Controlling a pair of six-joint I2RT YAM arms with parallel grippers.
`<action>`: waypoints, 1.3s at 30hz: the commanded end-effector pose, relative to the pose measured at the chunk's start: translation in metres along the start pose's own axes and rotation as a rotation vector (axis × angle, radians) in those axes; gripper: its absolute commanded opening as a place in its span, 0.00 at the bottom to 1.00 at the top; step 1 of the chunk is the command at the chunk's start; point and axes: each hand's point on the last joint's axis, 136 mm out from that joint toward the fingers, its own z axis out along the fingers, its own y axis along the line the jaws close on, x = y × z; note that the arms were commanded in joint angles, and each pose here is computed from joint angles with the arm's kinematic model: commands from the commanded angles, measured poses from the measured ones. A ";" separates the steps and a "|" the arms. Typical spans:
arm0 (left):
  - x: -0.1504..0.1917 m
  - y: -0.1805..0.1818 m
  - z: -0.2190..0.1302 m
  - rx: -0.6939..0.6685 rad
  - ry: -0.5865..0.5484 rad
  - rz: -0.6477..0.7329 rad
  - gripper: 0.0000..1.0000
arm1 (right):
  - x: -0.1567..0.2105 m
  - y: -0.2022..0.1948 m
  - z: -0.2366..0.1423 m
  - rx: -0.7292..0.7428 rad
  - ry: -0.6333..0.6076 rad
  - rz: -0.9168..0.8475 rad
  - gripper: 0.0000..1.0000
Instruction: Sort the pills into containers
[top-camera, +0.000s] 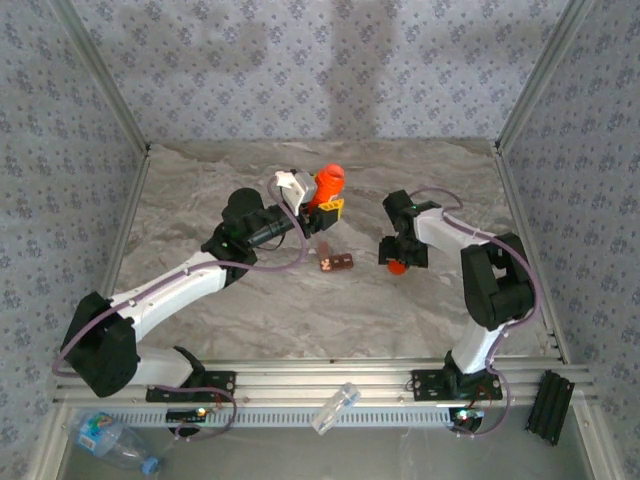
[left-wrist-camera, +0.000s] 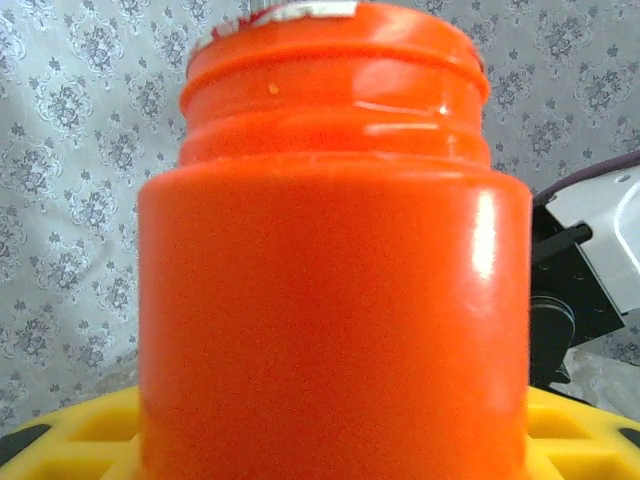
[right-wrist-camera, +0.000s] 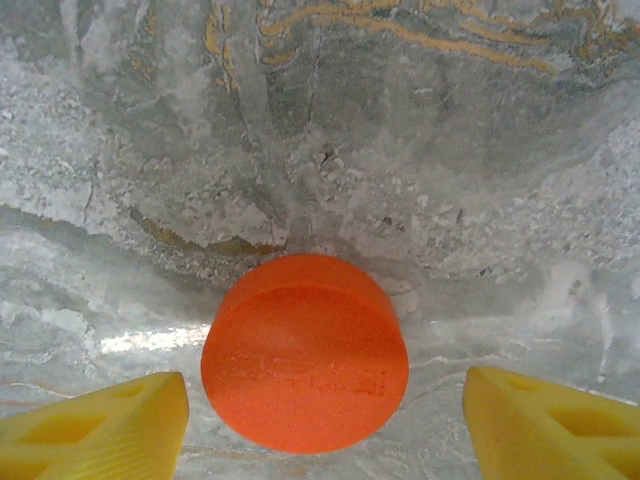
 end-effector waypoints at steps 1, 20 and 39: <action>-0.039 -0.005 -0.005 0.025 -0.093 0.023 0.00 | 0.001 -0.002 0.007 0.002 0.019 -0.012 0.73; -0.032 -0.005 0.001 0.034 -0.069 0.008 0.00 | 0.000 0.003 0.020 -0.036 0.036 -0.010 0.55; 0.027 0.001 0.008 0.030 0.018 0.055 0.00 | -0.041 0.036 -0.127 -0.276 -0.183 -0.043 0.41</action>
